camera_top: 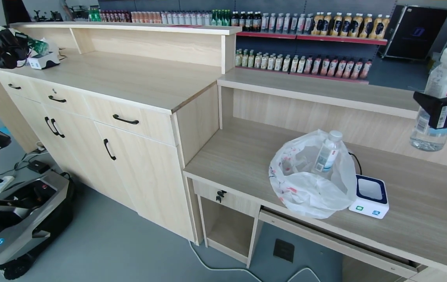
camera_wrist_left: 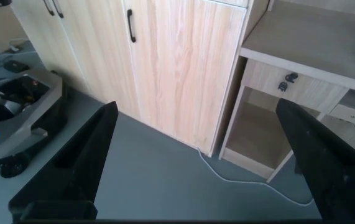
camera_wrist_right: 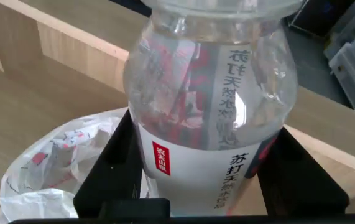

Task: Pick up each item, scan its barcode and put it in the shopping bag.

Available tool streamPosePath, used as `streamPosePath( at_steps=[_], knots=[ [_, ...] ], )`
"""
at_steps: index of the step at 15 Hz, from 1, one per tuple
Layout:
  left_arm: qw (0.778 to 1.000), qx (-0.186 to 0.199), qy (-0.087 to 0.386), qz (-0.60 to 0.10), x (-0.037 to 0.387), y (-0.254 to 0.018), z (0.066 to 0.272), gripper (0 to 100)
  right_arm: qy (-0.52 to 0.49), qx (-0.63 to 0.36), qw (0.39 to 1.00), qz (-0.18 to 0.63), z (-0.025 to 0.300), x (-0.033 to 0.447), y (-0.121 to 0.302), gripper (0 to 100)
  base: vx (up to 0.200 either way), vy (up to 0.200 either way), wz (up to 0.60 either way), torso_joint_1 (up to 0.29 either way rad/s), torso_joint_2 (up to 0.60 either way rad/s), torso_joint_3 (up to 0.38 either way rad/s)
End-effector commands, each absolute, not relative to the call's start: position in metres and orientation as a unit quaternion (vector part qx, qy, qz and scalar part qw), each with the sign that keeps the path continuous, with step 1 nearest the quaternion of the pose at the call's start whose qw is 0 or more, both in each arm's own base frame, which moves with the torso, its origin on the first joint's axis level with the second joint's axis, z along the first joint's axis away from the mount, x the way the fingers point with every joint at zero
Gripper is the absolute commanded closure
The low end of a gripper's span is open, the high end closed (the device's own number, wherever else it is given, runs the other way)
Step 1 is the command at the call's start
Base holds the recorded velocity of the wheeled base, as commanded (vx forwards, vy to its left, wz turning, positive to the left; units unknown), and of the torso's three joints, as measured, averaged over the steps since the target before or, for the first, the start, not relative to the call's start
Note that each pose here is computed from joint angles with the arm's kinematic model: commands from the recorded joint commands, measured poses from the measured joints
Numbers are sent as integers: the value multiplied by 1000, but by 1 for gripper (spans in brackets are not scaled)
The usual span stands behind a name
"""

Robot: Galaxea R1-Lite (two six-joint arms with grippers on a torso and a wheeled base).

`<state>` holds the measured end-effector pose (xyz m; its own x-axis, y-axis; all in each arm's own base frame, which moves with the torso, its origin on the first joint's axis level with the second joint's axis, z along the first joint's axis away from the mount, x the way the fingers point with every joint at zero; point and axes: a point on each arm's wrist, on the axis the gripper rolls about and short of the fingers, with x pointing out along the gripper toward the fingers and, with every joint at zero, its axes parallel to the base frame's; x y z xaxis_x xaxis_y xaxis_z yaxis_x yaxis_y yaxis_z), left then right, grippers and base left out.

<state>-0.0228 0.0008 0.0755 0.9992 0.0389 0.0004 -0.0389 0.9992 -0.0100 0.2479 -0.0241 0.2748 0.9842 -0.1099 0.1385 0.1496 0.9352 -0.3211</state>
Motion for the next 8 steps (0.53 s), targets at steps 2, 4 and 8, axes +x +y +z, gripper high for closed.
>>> streamPosePath(
  at_steps=[2,4,8],
  knots=[
    [1000,-5,0,20,-23,1,75,0,-65,-132,987,-60,275,269,-25,100,0,0,0,0,0,0],
    [1000,-5,0,20,-23,1,75,0,-85,-92,992,-6,271,290,-25,100,0,0,0,0,0,0],
    [1000,-5,0,20,-23,1,75,0,-79,-88,990,75,218,342,-30,100,0,0,0,0,0,0]
  ],
)
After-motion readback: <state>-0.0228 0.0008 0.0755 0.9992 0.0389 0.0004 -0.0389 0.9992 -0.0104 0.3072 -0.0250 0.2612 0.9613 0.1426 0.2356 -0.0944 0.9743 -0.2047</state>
